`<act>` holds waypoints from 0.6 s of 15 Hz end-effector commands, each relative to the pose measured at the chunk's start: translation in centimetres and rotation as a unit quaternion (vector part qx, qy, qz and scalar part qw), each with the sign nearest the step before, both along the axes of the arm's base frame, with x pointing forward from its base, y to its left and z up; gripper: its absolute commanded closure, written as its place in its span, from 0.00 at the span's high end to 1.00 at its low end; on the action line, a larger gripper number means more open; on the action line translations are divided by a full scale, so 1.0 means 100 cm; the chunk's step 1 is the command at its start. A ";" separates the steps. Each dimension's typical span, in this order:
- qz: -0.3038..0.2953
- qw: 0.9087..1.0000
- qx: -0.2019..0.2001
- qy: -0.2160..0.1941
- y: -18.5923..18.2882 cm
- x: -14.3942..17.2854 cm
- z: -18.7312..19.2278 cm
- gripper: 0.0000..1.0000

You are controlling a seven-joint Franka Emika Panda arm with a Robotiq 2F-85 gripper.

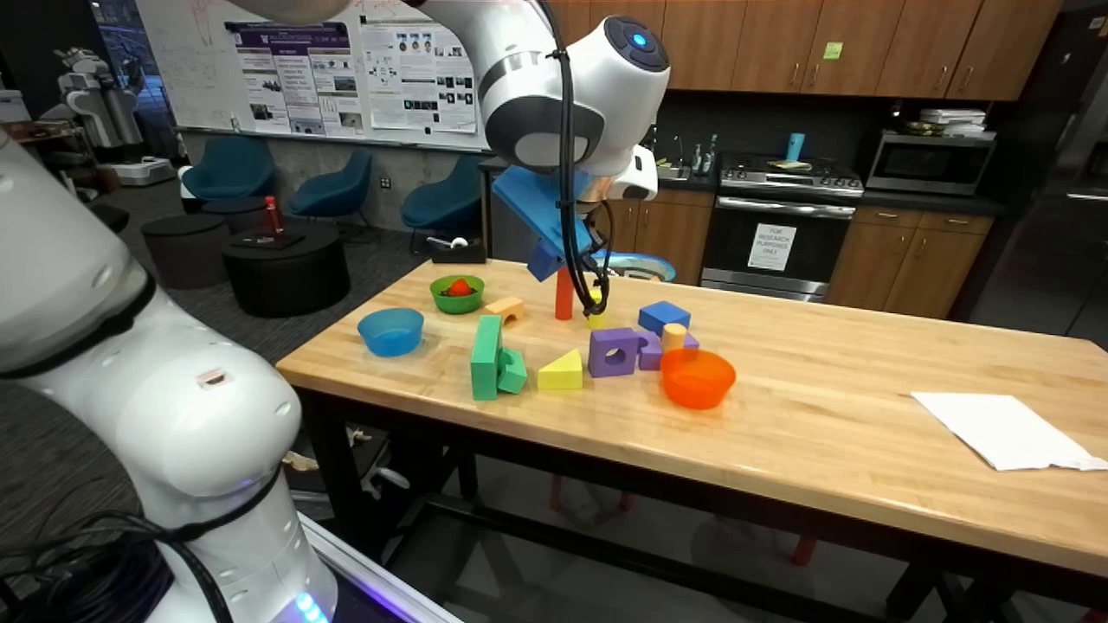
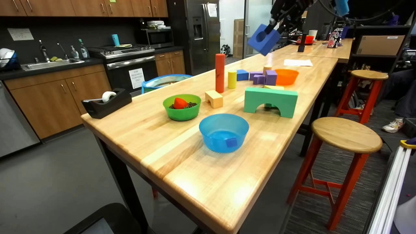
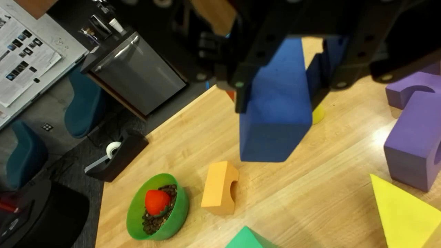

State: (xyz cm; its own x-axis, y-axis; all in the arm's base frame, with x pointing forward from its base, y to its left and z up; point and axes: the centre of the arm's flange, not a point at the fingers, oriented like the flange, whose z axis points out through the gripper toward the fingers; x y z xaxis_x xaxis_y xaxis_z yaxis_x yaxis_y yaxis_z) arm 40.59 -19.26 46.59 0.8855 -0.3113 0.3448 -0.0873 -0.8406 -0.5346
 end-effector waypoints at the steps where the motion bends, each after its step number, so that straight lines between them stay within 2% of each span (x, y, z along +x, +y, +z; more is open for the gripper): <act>1: -0.030 1.000 0.002 0.000 -0.002 0.013 -0.001 0.15; 4: -0.039 0.999 0.006 0.002 0.004 0.022 -0.004 0.15; 9: -0.047 0.998 0.045 0.020 0.012 0.035 -0.011 0.15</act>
State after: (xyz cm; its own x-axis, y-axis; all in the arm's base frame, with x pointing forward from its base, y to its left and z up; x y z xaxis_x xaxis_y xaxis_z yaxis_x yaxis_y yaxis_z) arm 42.61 -18.09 45.54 0.8689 -0.3817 0.3150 -0.1494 -0.8092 -0.5682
